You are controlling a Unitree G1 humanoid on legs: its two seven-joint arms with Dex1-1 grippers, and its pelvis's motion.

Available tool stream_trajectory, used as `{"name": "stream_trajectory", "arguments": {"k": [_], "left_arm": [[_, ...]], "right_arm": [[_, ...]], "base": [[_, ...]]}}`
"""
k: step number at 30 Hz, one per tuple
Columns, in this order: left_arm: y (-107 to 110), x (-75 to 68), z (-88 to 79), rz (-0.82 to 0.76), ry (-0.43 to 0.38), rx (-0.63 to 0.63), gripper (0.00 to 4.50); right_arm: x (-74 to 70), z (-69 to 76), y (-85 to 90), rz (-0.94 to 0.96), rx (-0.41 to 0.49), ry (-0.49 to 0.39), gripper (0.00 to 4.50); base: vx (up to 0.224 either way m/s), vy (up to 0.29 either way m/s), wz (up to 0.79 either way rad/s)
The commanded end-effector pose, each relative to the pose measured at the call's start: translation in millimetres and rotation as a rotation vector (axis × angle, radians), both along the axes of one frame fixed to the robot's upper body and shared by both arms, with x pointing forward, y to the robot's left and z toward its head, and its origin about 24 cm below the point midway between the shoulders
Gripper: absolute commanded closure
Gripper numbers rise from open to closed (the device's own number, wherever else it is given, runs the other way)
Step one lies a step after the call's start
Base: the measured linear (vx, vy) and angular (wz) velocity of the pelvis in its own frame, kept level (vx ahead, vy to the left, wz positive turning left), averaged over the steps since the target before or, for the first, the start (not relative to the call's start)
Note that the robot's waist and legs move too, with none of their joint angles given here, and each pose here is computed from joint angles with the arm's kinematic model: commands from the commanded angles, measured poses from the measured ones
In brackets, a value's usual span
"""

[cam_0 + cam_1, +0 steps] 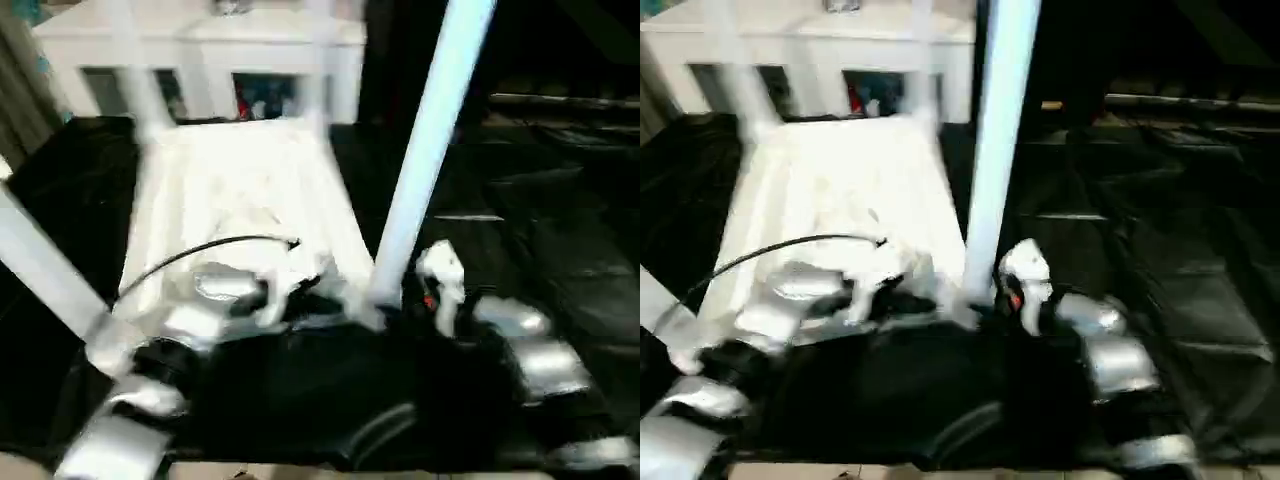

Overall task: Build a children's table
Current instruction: Rotate leg to tighten

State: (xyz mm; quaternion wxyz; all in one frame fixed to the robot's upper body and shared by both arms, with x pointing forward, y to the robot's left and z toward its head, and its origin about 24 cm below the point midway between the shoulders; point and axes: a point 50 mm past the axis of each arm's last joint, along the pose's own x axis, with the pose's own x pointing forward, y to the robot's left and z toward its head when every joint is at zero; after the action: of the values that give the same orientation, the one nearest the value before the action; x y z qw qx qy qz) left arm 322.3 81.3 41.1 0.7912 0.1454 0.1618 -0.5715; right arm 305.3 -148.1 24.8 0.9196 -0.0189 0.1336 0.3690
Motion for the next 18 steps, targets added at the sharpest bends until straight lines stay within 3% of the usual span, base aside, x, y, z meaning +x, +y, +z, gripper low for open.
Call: {"name": "stream_trajectory", "arguments": {"k": [1, 9, 12, 15, 18], "left_arm": [[-18, -2.0, -7.5, 0.067, 0.014, -0.009, 4.50], [-61, -5.1, -10.5, 0.169, -0.030, -0.030, 4.50], [-58, -4.4, -10.9, 0.169, -0.049, -0.012, 4.50], [-46, -4.0, -13.3, 0.156, -0.053, 0.013, 4.50], [-38, -2.0, -13.7, 0.164, -0.062, 0.023, 4.50]], "right_arm": [[-5.5, -24.5, 5.5, -0.133, -0.035, 0.097, 1.83], [1.8, -26.4, 38.4, -0.273, -0.031, 0.085, 1.83], [1.8, -24.4, 43.1, -0.256, -0.024, 0.068, 1.83], [2.5, -18.4, 40.0, -0.279, 0.064, 0.057, 1.11], [3.2, -15.0, 37.8, -0.259, 0.059, 0.035, 0.93]], "base": [[0.000, 0.000, 0.00], [0.000, 0.000, 0.00], [0.000, 0.000, 0.00], [0.000, 0.000, 0.00], [0.000, 0.000, 0.00]]}}
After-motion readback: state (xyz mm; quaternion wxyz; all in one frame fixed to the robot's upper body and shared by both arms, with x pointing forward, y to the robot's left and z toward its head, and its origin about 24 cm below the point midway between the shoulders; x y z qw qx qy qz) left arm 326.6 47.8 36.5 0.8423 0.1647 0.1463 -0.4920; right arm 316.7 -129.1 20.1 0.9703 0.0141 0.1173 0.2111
